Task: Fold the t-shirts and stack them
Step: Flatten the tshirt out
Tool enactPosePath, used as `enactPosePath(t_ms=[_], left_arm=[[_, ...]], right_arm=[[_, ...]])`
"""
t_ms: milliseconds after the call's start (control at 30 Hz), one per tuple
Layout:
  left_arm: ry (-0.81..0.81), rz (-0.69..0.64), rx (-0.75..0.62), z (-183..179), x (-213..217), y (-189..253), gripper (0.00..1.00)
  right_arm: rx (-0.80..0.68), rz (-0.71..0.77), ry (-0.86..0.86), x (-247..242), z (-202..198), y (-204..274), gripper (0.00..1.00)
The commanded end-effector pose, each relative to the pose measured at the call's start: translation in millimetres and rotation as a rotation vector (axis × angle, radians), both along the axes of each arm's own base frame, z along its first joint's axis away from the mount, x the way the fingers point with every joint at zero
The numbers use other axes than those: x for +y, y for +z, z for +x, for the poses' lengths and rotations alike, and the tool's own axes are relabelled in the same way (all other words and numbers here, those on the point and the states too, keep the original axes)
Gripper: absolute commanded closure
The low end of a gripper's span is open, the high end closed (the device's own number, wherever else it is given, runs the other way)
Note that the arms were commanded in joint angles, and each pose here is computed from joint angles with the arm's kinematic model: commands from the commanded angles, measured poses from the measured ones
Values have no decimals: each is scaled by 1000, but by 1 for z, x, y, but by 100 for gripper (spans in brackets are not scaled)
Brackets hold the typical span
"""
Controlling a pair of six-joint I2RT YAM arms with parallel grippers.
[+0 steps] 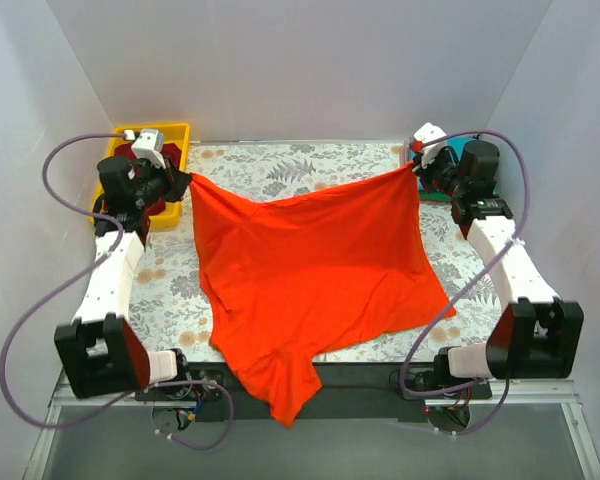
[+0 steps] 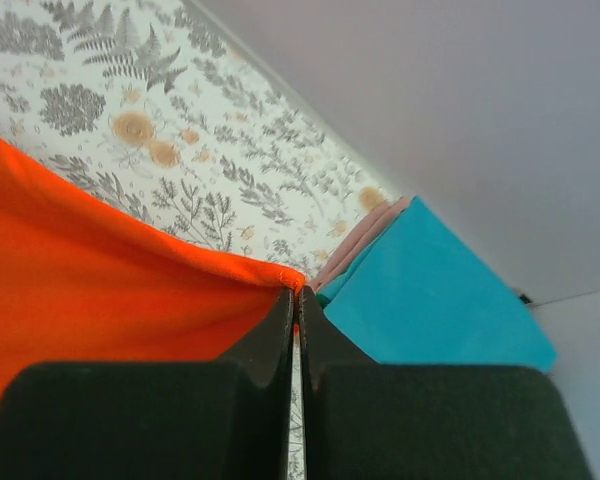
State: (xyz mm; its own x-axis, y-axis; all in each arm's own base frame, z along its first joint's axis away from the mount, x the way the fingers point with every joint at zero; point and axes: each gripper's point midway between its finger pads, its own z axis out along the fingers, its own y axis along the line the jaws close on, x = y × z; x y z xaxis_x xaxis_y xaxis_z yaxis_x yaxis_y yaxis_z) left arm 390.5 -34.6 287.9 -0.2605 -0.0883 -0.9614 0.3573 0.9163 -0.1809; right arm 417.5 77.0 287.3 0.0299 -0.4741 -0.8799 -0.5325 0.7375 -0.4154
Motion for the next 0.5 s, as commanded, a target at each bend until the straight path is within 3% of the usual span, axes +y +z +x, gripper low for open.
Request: enactPosePath(t_ms=[0,100,133,233,267,300,333,367,400,433,467], left_arm=[[14,35,-9,48,10,-23,100],[7,23,36,94,10,-47,100],[8,36,-5,112,10,-32,100],[7,44,56,154,2,-63,100],[15,56,54,178,3,-67,100],[18,57,43,192,1,-65,94],[44,55,143,202,5,-104,85],[75,56,101,220,10,-80,79],[107,53,122,228,16,-84,72],[130,53,193,231,21,-105,61],[164,60,196,235,30,-98,55]], right_arm=[[-60,-30,2,4,39,-9,99],[13,-44,-12,7,71,-42,99],[22,-48,-19,7,80,-46,99],[90,-70,-52,8,116,-80,99],[64,-79,-84,6,131,-66,99],[104,-92,-105,5,137,-76,98],[169,-99,-128,9,147,-102,86],[135,-96,-187,2,165,-76,79],[195,-102,-215,-1,165,-88,73],[225,-103,-247,-5,172,-96,59],[240,-107,-280,-10,174,-94,54]])
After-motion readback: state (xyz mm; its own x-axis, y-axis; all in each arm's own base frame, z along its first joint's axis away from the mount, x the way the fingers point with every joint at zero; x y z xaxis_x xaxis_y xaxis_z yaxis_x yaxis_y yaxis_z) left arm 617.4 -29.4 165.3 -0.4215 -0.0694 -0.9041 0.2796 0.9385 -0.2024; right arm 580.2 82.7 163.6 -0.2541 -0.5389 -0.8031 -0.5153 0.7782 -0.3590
